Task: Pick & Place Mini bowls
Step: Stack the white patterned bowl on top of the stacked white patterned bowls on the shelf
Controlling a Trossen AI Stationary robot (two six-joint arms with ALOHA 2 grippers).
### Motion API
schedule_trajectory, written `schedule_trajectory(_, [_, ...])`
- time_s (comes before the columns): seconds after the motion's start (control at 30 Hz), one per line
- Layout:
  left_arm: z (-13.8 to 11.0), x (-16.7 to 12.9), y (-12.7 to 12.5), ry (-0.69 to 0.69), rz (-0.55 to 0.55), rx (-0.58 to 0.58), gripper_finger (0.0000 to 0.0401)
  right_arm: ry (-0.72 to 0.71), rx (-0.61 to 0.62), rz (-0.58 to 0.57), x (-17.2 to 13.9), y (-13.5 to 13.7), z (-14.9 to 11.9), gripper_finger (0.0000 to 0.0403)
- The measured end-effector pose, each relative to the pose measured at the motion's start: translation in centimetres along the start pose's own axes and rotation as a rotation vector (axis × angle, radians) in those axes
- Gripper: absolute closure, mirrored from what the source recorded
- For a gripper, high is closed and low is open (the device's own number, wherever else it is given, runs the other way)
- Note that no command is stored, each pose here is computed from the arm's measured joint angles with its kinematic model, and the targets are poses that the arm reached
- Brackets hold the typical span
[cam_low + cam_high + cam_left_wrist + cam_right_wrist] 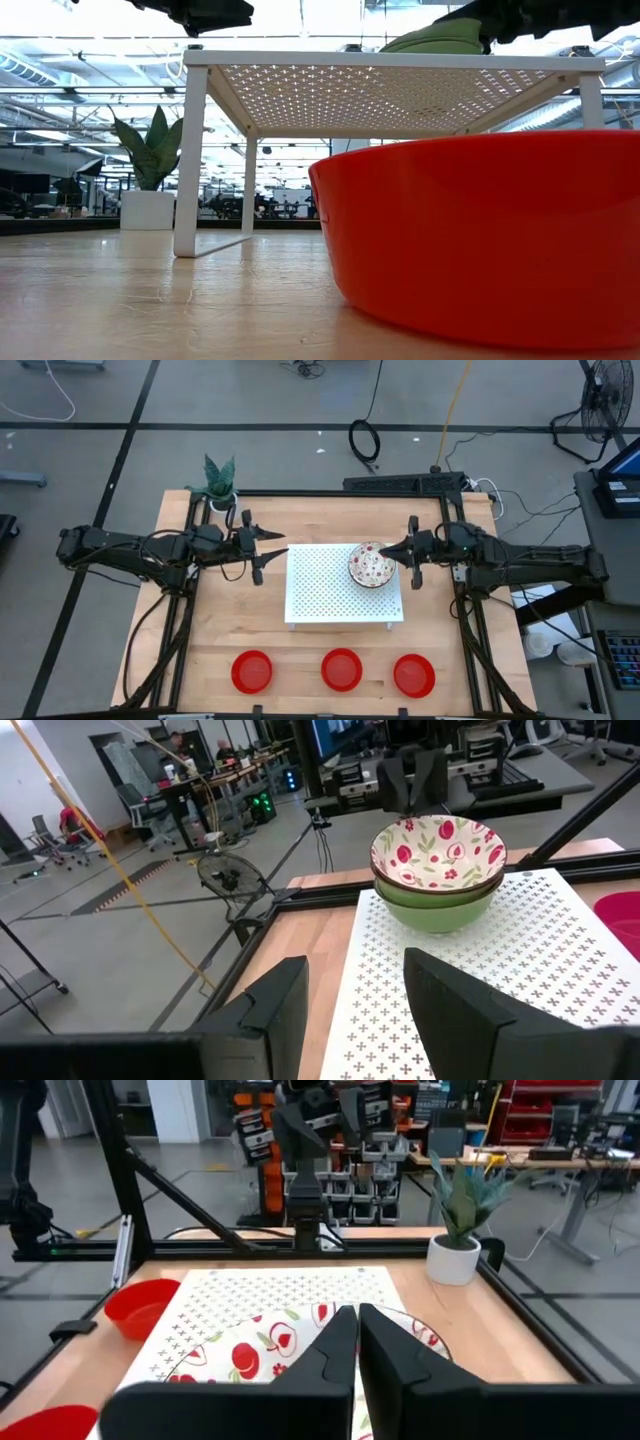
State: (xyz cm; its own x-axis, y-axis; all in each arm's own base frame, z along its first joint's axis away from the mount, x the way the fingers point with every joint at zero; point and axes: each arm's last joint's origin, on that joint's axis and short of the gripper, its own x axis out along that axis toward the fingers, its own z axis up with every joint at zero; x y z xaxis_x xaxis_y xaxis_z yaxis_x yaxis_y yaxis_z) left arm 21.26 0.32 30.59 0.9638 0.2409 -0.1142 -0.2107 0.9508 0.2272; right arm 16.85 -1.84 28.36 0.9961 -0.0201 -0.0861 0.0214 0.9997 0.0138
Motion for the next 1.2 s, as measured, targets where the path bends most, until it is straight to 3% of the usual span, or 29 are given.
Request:
schedule_trajectory(0.23, [0.0, 0.0, 0.0, 0.000, 0.000, 0.000, 0.0231, -0.074, -0.006, 0.004, -0.5, 0.1, 0.8, 0.0402])
schedule_trajectory(0.57, [-0.1, 0.0, 0.0, 0.008, -0.002, 0.001, 0.0231, 0.037, 0.062, 0.000, 0.1, 0.0, -0.9, 0.0402])
schedule_trajectory(0.73, [-0.1, 0.0, 0.0, 0.009, -0.002, -0.002, 0.0231, -0.064, 0.047, 0.039, -0.6, 0.2, 0.2, 0.0402])
schedule_trajectory(1.2, [-0.1, 0.0, 0.0, 0.015, -0.003, -0.001, 0.0231, 0.067, 0.038, 0.103, 0.9, 1.0, -1.3, 0.0403])
